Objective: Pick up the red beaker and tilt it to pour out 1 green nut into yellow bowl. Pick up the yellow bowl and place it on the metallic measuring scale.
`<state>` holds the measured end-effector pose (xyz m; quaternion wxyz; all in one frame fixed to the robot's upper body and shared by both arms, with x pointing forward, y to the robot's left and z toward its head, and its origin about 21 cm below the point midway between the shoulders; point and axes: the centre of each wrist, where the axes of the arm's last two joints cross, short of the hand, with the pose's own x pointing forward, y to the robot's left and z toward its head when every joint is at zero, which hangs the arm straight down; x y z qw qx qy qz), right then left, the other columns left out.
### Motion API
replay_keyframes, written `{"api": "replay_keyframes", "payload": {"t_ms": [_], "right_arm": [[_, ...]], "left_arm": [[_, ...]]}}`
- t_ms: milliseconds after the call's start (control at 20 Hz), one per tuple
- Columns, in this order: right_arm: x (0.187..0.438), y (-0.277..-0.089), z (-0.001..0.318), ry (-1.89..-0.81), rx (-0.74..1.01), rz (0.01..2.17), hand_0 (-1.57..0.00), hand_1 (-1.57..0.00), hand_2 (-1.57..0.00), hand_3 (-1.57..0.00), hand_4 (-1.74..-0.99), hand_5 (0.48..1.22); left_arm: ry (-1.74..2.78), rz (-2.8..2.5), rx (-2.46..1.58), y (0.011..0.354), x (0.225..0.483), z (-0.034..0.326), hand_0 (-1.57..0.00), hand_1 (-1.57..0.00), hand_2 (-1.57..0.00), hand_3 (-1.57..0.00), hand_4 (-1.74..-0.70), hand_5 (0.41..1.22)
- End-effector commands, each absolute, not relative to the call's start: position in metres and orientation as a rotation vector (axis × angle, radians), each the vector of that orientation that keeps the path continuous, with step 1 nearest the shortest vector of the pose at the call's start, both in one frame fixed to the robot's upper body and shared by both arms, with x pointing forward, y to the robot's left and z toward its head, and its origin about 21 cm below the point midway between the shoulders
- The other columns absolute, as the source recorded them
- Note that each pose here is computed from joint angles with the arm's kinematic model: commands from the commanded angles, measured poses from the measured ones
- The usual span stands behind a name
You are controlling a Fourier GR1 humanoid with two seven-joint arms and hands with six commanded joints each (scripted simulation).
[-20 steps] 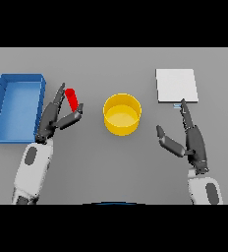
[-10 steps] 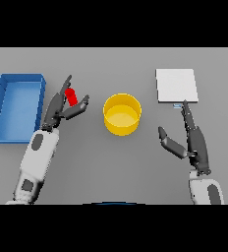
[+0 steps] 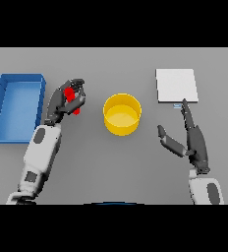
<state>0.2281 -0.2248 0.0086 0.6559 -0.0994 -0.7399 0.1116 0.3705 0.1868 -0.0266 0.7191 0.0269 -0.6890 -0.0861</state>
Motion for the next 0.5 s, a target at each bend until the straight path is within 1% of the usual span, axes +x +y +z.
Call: {"api": "replay_keyframes", "payload": {"t_ms": [0, 50, 100, 150, 200, 250, 350, 450], "right_arm": [[0.226, -0.223, 0.007, -1.678, -0.225, 0.251, 0.0, 0.0, 0.0, 0.0, -1.255, 0.644], [0.226, -0.223, 0.008, -1.685, -0.221, 0.25, 0.0, 0.0, 0.0, 0.0, -1.256, 0.646], [0.225, -0.222, 0.007, -1.68, -0.22, 0.255, 0.0, 0.0, 0.0, 0.0, -1.254, 0.645], [0.223, -0.223, 0.008, -1.691, -0.22, 0.251, 0.0, 0.0, 0.0, 0.0, -1.252, 0.644], [0.222, -0.223, 0.004, -1.672, -0.217, 0.249, 0.0, 0.0, 0.0, 0.0, -1.25, 0.643], [0.22, -0.222, 0.002, -1.678, -0.211, 0.243, 0.0, 0.0, 0.0, 0.0, -1.254, 0.644], [0.223, -0.227, 0.005, -1.676, -0.227, 0.235, 0.0, 0.0, 0.0, 0.0, -1.257, 0.645], [0.22, -0.227, 0.007, -1.688, -0.212, 0.235, 0.0, 0.0, 0.0, 0.0, -1.257, 0.643]], "left_arm": [[-1.523, -0.202, 0.074, 0.186, 0.373, -0.026, -0.66, -0.7, -0.73, -0.72, -1.5, 0.941], [-1.518, -0.216, 0.078, 0.183, 0.374, -0.026, -0.84, -0.87, -0.9, -0.84, -1.54, 0.997], [-1.531, -0.242, 0.08, 0.179, 0.375, -0.026, -0.99, -1.01, -1.03, -0.93, -1.57, 1.042], [-1.533, -0.265, 0.087, 0.18, 0.375, -0.025, -1.11, -1.12, -1.14, -0.97, -1.6, 1.078], [-1.543, -0.282, 0.091, 0.178, 0.374, -0.026, -1.2, -1.21, -1.23, -1.09, -1.57, 1.106], [-1.543, -0.294, 0.089, 0.175, 0.373, -0.027, -1.27, -1.29, -1.3, -1.19, -1.54, 1.129], [-1.529, -0.282, 0.087, 0.173, 0.372, -0.026, -1.38, -1.39, -1.4, -1.33, -1.51, 1.162], [-1.548, -0.243, 0.085, 0.173, 0.37, -0.023, -1.45, -1.45, -1.46, -1.41, -1.59, 1.151]]}}
